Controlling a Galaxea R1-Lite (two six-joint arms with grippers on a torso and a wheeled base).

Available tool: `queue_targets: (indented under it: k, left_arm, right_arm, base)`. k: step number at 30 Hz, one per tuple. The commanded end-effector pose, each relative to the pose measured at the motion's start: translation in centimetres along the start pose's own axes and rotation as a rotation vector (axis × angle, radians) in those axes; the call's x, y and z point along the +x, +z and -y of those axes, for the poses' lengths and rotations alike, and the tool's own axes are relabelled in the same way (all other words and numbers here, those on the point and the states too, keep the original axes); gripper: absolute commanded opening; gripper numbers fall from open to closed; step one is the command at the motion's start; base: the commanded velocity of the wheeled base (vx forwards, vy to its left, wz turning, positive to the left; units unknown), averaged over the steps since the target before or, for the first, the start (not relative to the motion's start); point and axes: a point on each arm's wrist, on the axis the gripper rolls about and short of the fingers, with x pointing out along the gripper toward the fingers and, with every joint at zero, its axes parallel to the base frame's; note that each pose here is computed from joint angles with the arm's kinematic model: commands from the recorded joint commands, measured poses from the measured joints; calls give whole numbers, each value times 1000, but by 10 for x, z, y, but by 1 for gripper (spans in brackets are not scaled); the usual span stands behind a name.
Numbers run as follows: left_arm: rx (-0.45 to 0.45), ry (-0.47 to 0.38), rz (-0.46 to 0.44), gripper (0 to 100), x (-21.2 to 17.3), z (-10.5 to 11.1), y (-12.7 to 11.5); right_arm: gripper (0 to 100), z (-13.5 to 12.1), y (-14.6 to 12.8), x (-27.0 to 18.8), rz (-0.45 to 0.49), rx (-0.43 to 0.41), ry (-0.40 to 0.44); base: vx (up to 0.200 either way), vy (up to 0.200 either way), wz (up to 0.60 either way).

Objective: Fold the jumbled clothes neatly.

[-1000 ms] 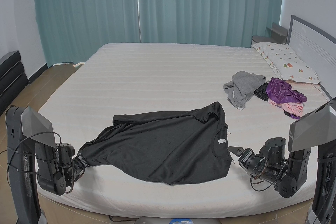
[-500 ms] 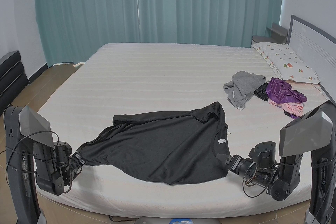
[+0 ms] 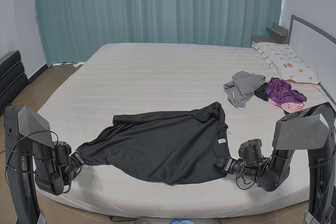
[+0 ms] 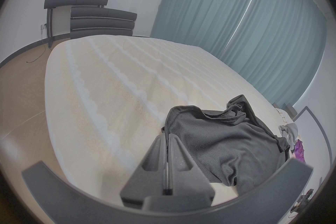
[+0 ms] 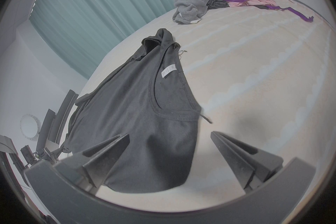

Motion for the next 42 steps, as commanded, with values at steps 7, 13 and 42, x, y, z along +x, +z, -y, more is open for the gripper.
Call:
queue_targets:
  k: [7,13,42]
  left_arm:
    - [1,4,-6,0,-2,-1,-1]
    - [-10,-9,24,0,1,1,2]
    - [-6,13,26,0,5,-1,-2]
  right_arm:
    - [0,-6,2,22,18,-17,6]
    - [0,-15,44,18,157,45,66]
    - [100,-60,87,134,286,54,59]
  base:
    - [0,0,0]
    - [0,0,0]
    - [0,0,0]
